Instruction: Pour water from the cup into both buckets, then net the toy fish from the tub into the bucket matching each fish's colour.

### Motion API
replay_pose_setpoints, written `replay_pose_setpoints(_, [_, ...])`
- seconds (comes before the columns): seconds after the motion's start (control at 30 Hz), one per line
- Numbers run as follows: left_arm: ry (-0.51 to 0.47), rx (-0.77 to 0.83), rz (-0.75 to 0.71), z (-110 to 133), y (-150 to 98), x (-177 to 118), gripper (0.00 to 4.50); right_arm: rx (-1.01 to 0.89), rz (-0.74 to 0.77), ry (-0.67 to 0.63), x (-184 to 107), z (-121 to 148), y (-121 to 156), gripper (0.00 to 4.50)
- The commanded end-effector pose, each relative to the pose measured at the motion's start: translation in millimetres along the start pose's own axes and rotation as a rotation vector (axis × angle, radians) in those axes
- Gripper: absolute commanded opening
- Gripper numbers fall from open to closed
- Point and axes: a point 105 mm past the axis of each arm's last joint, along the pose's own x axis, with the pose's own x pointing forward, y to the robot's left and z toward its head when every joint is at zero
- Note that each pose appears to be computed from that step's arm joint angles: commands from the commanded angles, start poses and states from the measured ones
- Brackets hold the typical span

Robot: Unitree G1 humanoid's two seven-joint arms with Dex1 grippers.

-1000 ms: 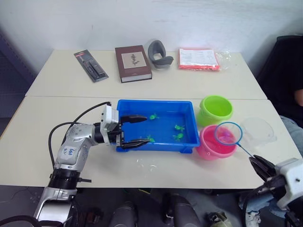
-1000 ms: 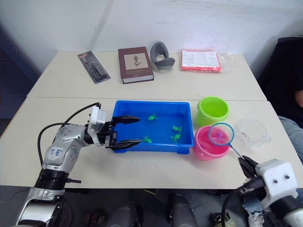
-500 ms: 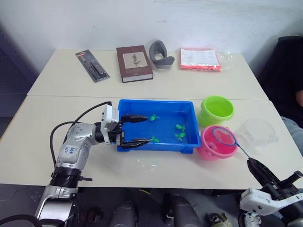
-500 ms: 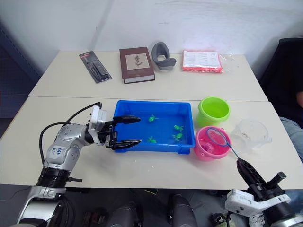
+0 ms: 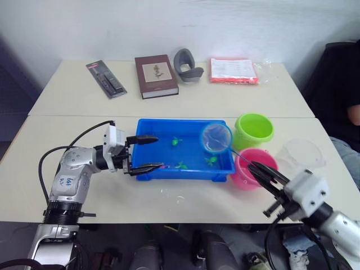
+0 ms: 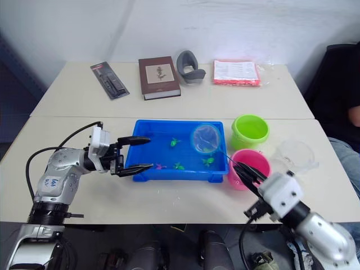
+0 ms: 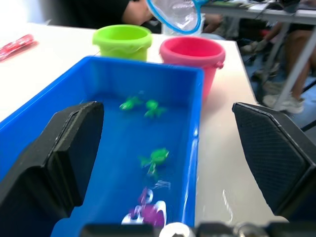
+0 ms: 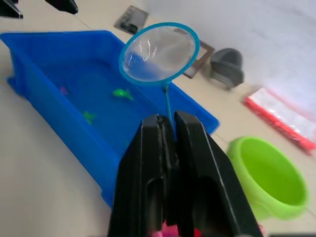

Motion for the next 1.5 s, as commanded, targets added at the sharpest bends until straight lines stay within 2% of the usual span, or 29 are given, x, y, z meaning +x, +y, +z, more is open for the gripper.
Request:
replay_pose_setpoints(0.03, [-0.012, 0.042, 0.106, 6.2, 9.7, -21.4, 4.49, 0.066, 0.127, 0.041, 29.3, -10.5, 4.7, 0.00])
replay_pose_setpoints(0.2, [0.049, 0.040, 0.172, -0.4, 8.2, -48.2, 4.49, -0.028, 0.234, 0.104, 62.6, -18.0, -10.5, 0.00])
replay_pose_setpoints(0.37, [0.149, 0.023, 0.148, -5.1, -0.1, -65.7, 4.49, -0.157, 0.362, 0.203, 89.5, -21.8, -15.1, 0.00])
replay_pose_setpoints(0.63, [0.231, 0.071, 0.044, 2.8, -10.9, -56.2, 4.49, -0.340, 0.523, 0.329, 104.4, -41.3, -0.7, 0.00])
replay_pose_setpoints(0.87, [0.264, 0.110, 0.012, 11.9, -2.3, -46.0, 4.49, -0.517, 0.573, 0.396, 110.7, -48.6, -9.9, 0.00])
replay_pose_setpoints(1.07, [0.272, 0.115, -0.014, 10.3, -1.1, -41.8, 4.49, -0.454, 0.692, 0.346, 114.5, -40.7, 8.2, 0.00])
replay_pose_setpoints(1.2, [0.272, 0.111, -0.018, 8.3, -0.1, -39.7, 4.49, -0.323, 0.741, 0.307, 114.9, -28.0, 19.7, 0.00])
replay_pose_setpoints(1.33, [0.269, 0.108, -0.021, 7.1, 0.4, -37.4, 4.49, -0.206, 0.728, 0.292, 115.9, -21.4, 22.7, 0.00])
replay_pose_setpoints(1.5, [0.264, 0.102, -0.021, 5.2, 0.2, -35.7, 4.49, -0.101, 0.638, 0.293, 115.3, -16.1, 10.1, 0.00])
